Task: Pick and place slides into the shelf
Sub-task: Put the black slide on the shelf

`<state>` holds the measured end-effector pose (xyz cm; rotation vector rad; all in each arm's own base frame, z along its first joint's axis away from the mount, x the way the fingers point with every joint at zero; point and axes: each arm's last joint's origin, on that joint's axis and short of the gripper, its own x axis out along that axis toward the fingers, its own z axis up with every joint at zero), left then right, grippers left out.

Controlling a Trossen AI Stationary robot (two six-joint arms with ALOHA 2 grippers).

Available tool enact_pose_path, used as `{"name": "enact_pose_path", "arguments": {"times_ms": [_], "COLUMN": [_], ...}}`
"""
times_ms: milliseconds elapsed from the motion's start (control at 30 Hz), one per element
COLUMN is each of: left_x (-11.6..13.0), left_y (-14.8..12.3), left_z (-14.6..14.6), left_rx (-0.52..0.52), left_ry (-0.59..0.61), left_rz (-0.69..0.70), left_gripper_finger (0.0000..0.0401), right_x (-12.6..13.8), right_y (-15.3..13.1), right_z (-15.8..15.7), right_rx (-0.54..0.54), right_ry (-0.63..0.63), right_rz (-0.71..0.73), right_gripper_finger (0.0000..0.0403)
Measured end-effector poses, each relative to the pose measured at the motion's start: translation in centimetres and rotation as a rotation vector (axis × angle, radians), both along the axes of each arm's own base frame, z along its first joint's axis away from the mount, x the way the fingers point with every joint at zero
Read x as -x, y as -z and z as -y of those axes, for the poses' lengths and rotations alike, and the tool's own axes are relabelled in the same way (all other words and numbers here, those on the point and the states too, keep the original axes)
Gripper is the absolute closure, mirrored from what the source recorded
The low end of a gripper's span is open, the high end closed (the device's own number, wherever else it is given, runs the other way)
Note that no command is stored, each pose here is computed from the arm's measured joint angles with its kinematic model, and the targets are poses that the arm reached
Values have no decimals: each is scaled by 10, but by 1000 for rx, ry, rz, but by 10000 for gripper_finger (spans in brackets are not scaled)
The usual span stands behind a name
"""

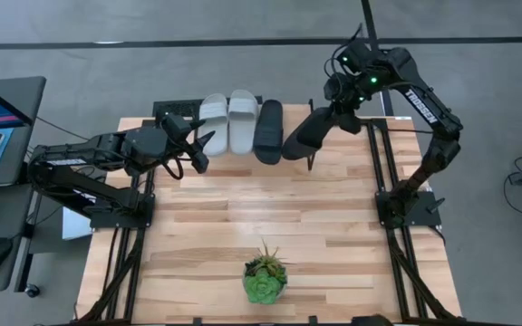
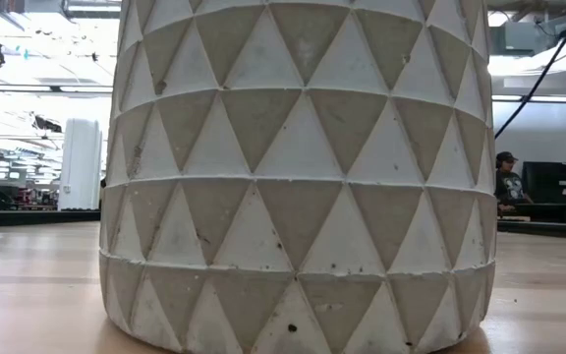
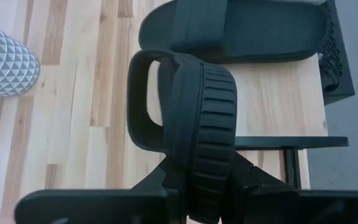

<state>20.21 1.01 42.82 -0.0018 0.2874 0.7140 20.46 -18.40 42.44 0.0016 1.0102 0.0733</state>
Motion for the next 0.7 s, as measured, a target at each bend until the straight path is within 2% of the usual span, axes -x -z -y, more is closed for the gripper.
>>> {"name": "enact_pose_path", "arguments": {"times_ms": [200,333,700], "left_x": [0,0,0], "left_y": [0,0,0], "left_z": [0,0,0], "left_rx": [0,5,7], "left_ry": [0,-2,-8], "left_rz": [-1,4,7], "left_gripper_finger": [227,227,227], "right_x": [-15,-18,-14], "right_y": [17,24,19], "right_z": [15,28,52], "right_rx": [-18,-33,27], "right_ry": [-41,-26,-22], "right_rz": [-36,-64,-43], "right_gripper_finger": [361,361,361]}}
